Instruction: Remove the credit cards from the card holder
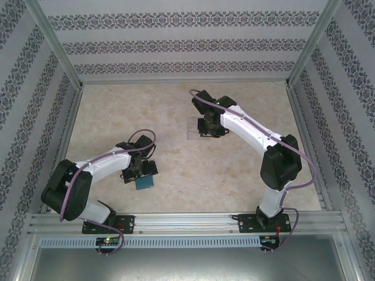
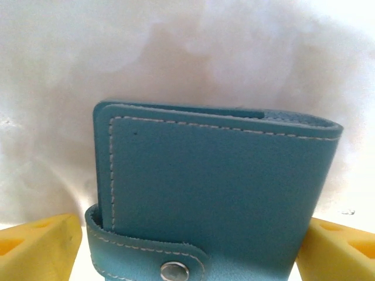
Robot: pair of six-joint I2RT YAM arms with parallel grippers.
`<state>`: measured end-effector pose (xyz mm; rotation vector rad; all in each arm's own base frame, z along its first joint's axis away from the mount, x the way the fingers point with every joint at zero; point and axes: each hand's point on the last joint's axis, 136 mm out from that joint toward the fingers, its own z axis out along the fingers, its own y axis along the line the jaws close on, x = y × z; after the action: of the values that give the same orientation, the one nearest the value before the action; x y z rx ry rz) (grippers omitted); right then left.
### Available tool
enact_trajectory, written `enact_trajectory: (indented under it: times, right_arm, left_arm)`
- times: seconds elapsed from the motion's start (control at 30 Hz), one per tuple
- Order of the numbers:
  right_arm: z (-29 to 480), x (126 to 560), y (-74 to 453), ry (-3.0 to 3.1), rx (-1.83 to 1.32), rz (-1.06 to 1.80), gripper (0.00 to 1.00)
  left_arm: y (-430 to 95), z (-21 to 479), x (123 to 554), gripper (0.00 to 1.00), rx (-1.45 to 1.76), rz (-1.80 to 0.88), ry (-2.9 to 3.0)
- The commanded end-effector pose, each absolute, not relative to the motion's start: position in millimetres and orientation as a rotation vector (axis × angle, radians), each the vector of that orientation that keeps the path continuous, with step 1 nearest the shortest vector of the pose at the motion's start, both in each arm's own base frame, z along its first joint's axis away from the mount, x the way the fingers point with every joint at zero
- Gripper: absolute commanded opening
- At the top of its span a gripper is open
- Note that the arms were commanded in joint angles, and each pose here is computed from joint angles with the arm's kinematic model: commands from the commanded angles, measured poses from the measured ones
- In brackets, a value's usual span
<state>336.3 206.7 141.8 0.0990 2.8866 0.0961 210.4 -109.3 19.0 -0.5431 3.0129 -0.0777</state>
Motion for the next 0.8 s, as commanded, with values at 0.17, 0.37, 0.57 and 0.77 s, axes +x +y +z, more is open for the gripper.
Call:
enact_trajectory:
  times: [0.17,0.37,0.57,0.77]
  right_arm:
    - [153.4,332.3,205.4,2.861,0.092,0.114,0.26]
    - [156.2,330.9,201.3,2.855,0.1,0.111,0.26]
    - [157.3,326.7,185.1,2.854,0.13,0.092,0.27]
    - [157.5,321.2,157.4,2.849,0.185,0.071,0.27]
  left_arm:
    - [-117.8,21.5,212.4,0.84,-0.483,-0.106,3.026]
    - [-130.1,31.8,217.7,0.8,-0.447,-0.136,3.016]
    - [-157.4,39.3,225.7,0.79,-0.379,-0.176,3.019]
    - [-203.1,41.3,236.2,0.77,-0.273,-0.223,3.028]
